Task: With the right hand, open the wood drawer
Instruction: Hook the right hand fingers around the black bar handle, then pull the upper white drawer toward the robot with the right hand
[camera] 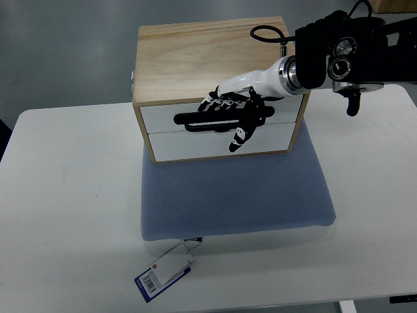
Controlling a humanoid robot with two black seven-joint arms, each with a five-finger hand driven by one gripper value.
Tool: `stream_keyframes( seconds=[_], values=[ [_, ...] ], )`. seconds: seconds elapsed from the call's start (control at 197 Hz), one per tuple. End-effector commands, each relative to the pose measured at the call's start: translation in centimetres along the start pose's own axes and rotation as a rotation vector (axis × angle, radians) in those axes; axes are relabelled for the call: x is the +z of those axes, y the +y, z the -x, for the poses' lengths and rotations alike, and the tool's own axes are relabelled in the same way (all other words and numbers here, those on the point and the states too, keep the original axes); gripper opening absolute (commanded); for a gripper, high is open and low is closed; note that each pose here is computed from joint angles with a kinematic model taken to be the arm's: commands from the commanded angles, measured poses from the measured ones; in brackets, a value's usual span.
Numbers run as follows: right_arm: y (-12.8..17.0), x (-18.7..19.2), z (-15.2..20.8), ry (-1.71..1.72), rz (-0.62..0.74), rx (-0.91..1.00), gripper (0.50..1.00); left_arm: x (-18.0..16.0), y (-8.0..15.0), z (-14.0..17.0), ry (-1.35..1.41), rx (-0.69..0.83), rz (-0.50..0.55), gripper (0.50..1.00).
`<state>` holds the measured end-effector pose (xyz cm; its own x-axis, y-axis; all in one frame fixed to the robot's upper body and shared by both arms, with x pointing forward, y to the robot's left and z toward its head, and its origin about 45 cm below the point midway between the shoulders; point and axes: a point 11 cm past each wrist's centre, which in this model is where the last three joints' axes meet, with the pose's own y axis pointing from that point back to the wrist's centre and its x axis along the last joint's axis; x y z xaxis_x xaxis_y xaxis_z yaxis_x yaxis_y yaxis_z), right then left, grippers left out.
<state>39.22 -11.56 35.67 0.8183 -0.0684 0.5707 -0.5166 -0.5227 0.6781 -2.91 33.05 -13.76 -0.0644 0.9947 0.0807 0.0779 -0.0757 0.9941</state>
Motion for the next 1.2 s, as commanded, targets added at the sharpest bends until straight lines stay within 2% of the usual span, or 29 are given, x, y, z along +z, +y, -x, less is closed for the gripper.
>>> stream_keyframes(
  seconds=[0.0, 0.234, 0.544, 0.86, 1.196],
  values=[
    [-0.2, 0.1, 0.2, 0.002, 0.01, -0.006, 0.913, 0.0, 0.0, 0.0, 0.0, 0.0, 0.001, 1.0],
    [-1.1, 0.0, 0.9, -0.024, 0.045, -0.033, 0.913, 0.0, 0.0, 0.0, 0.0, 0.0, 0.001, 1.0],
    [-2.0, 1.6, 0.8, -0.046, 0.094, -0.027, 0.911, 0.0, 0.0, 0.0, 0.0, 0.0, -0.001, 1.0],
    [-1.9, 1.8, 1.0, -0.043, 0.102, -0.037, 0.911, 0.0, 0.0, 0.0, 0.0, 0.0, 0.001, 1.0],
    [-1.1, 1.5, 2.3, 0.0, 0.101, -0.148, 0.911, 0.0, 0.0, 0.0, 0.0, 0.0, -0.001, 1.0]
  ],
)
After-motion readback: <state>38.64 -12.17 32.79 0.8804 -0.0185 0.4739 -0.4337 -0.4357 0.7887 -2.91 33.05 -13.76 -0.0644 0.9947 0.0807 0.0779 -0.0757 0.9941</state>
